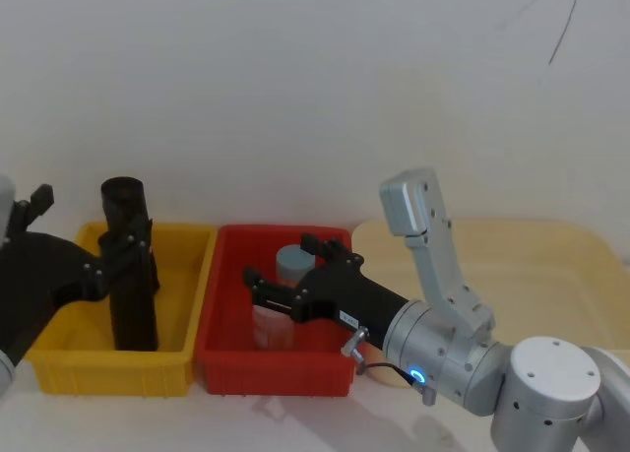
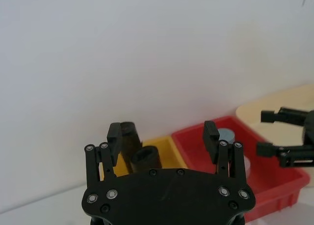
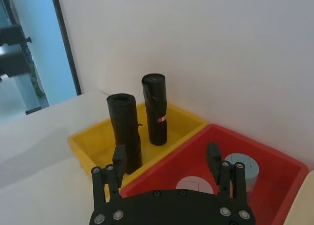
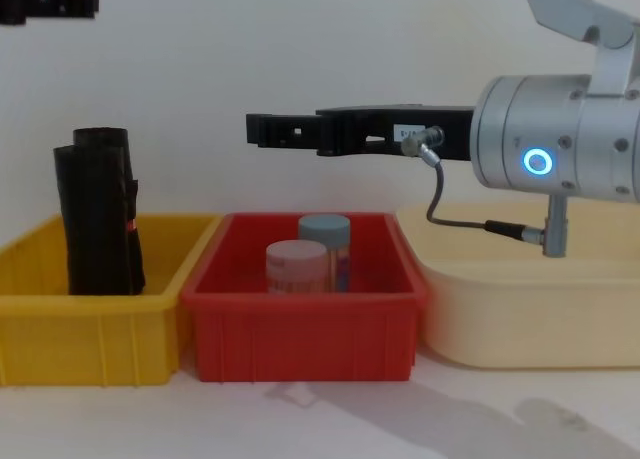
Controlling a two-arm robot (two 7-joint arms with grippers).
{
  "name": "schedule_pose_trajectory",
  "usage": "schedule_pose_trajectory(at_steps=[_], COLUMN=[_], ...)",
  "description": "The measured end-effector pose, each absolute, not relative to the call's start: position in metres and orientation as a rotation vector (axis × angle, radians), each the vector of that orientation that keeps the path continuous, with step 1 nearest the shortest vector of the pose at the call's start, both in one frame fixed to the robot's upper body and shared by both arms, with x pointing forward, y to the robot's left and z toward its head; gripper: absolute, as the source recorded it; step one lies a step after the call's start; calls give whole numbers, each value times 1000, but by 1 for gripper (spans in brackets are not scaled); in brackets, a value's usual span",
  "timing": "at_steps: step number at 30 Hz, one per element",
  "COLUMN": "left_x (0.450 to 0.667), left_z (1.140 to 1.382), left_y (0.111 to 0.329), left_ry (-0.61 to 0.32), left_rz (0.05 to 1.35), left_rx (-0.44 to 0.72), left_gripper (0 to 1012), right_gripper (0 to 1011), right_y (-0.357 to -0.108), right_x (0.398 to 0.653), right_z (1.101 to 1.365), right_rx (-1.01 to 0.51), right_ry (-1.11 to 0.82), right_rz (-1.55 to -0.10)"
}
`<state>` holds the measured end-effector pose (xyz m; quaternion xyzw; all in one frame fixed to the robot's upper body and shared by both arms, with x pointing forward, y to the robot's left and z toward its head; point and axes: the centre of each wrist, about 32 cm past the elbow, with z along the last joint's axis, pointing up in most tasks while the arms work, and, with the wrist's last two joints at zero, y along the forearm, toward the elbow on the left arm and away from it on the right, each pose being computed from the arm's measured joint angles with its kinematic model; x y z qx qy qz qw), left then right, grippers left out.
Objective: Pick up the garbage bag with the one hand and transfer it to the other hand.
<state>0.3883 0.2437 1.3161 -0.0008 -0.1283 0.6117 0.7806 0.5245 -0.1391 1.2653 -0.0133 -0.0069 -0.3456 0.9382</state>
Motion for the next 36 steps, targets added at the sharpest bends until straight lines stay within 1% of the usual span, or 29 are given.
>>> schedule_pose_trajectory(at_steps=[6, 10, 15, 20, 28, 36], left_x=[386, 383, 377, 376, 387, 404], left_z=[1314, 1313, 1308, 1304, 1301, 1302], left_y=[254, 263, 276, 284, 292, 290], left_ry=[-259, -243, -213, -192, -170, -161], left_rz=[1292, 1293, 1311, 1327, 1333, 1305], left_rx=[-55, -68, -62, -48, -20, -4], left_gripper=[1000, 1000, 1000, 1000, 1000, 1000], right_gripper=[999, 999, 999, 999, 999, 999], right_y=[-140, -140, -139, -137, -133, -132], right_x=[524, 524, 525, 529, 540, 549], right_z=[1265, 1265, 1266, 1266, 1265, 1262], right_rx=[-30, -33, -39, -47, -67, -96], right_ry=[-9, -6, -4, -4, 0, 17], right_rz=[-708, -708, -707, -708, -714, -723])
